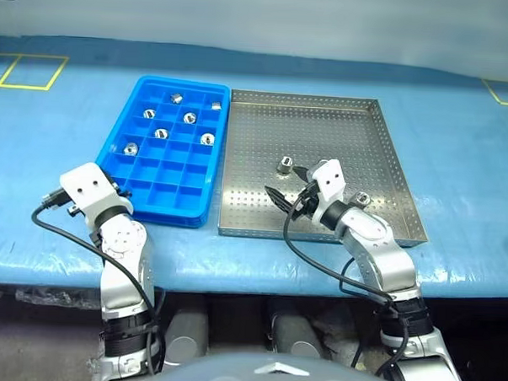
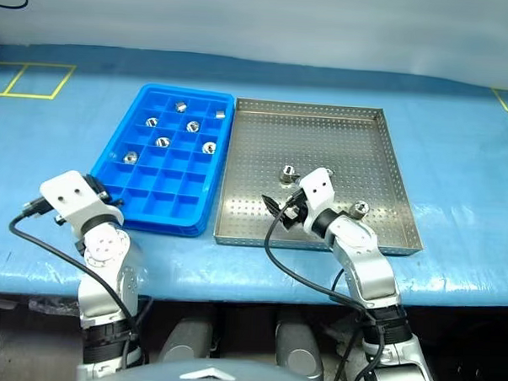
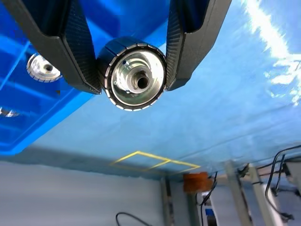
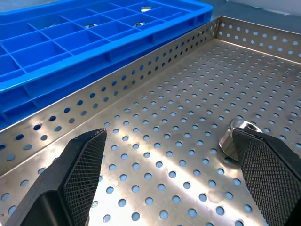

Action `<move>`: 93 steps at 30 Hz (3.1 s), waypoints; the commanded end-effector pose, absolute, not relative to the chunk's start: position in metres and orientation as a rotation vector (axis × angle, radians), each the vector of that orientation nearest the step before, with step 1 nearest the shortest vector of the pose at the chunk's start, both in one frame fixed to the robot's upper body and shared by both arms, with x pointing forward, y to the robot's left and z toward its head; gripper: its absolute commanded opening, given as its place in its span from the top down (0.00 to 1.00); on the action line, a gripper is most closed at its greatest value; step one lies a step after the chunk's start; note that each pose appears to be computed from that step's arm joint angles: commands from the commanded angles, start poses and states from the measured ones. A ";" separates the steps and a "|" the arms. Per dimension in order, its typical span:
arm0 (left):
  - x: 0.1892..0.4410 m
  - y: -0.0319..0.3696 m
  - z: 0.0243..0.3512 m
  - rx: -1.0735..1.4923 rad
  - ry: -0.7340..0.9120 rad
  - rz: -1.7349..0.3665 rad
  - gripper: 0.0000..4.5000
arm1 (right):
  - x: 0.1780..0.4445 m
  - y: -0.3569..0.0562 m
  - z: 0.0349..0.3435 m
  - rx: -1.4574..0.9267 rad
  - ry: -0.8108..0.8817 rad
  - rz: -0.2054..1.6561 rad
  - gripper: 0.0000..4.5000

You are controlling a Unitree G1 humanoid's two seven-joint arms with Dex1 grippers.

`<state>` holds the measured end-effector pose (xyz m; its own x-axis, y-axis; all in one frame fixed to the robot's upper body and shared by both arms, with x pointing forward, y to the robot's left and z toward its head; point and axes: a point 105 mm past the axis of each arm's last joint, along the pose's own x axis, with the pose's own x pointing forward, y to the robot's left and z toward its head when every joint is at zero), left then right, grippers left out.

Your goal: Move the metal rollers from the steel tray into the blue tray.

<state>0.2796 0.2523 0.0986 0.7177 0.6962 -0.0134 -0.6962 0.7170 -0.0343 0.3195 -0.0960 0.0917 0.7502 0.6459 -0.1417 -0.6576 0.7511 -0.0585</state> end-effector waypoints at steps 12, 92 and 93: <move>0.288 0.217 0.099 -0.146 0.034 0.633 0.58 | 0.322 -0.094 0.102 -0.123 0.068 0.732 0.00; 0.410 0.109 0.109 -0.054 -0.001 -0.099 0.62 | 0.299 -0.157 0.114 -0.059 -0.012 0.302 0.00; 0.409 0.118 0.116 -0.083 -0.035 -0.029 0.62 | 0.300 -0.156 0.114 -0.057 -0.009 0.308 0.00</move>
<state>0.4059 0.0982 0.0753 0.9795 -0.1581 -0.1249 0.1521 0.9868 -0.0563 0.2989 -0.1594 0.1058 0.9563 0.2905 -0.0331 -0.2920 0.9547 -0.0566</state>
